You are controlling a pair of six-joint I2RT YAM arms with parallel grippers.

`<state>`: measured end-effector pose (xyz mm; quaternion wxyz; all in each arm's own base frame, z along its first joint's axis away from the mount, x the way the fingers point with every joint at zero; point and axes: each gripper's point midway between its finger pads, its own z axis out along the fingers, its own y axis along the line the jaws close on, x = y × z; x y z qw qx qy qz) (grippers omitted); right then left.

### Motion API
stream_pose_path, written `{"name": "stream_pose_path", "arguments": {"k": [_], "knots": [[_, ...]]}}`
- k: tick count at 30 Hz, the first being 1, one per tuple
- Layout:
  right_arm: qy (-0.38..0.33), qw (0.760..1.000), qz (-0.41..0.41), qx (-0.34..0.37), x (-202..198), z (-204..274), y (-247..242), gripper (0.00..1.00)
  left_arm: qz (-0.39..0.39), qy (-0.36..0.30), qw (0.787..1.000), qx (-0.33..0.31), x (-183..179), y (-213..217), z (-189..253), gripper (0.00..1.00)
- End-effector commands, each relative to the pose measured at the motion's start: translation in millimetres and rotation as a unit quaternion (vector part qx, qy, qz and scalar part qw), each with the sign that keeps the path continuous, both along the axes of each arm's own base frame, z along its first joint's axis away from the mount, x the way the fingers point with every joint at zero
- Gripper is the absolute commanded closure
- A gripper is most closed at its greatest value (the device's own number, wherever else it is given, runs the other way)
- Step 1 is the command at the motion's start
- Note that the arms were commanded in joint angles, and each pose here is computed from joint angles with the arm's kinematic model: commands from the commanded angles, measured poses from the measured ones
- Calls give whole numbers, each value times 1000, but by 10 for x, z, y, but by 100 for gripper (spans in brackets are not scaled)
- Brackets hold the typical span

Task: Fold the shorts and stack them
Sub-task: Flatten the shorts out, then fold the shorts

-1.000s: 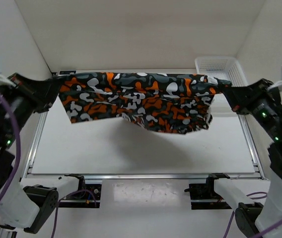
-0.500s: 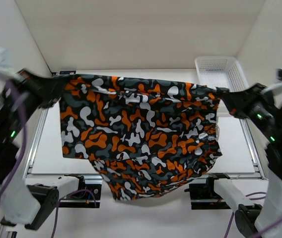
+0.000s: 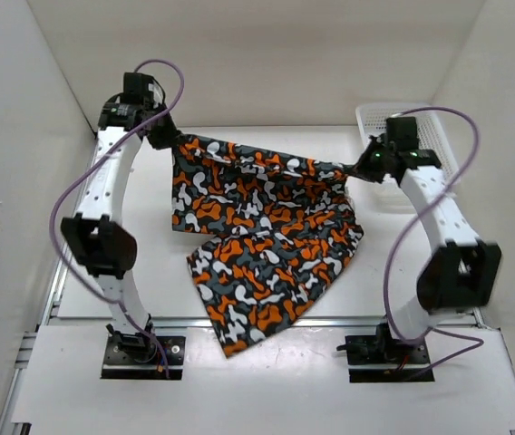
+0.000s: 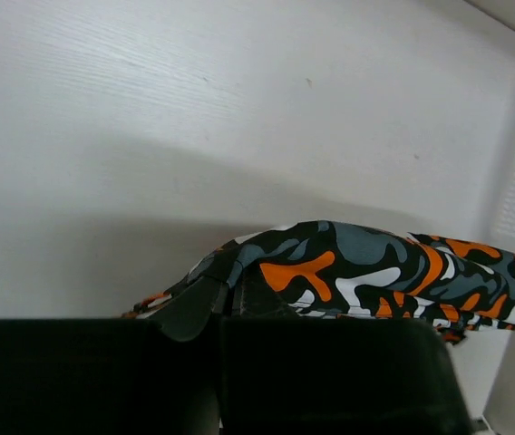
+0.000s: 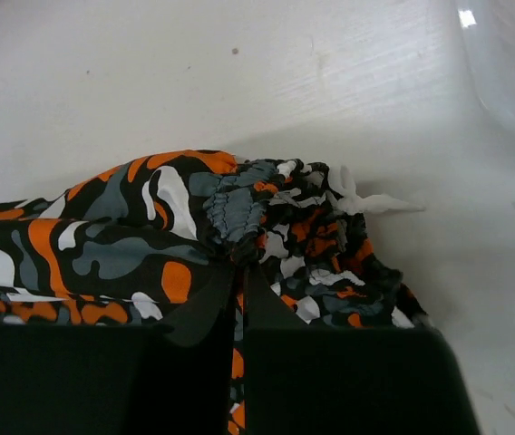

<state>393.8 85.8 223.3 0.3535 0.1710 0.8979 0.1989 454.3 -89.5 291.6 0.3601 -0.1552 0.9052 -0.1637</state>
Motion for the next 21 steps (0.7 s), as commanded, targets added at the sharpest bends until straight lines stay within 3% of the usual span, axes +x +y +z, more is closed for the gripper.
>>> {"name": "stream_pose_path", "arguments": {"k": [1,2,4,6,10,15,21], "knots": [[-48,997,-29,-45,610,44,-125,100,74,-51,994,58,435,562,114,90],[-21,998,-27,-49,782,-215,-109,100,79,-48,994,59,515,613,60,90],[-44,998,-24,-42,1090,-68,-59,100,89,-53,992,68,729,698,10,90],[-11,999,-7,-36,1289,-344,58,100,95,-53,992,68,875,761,-58,90],[-9,999,5,-36,1588,-349,156,100,84,-64,993,53,896,805,55,90],[13,999,15,-34,1334,-429,199,100,67,-53,995,60,486,706,125,90],[23,999,22,-27,805,-393,172,100,43,-47,995,71,-366,515,225,90]]}}
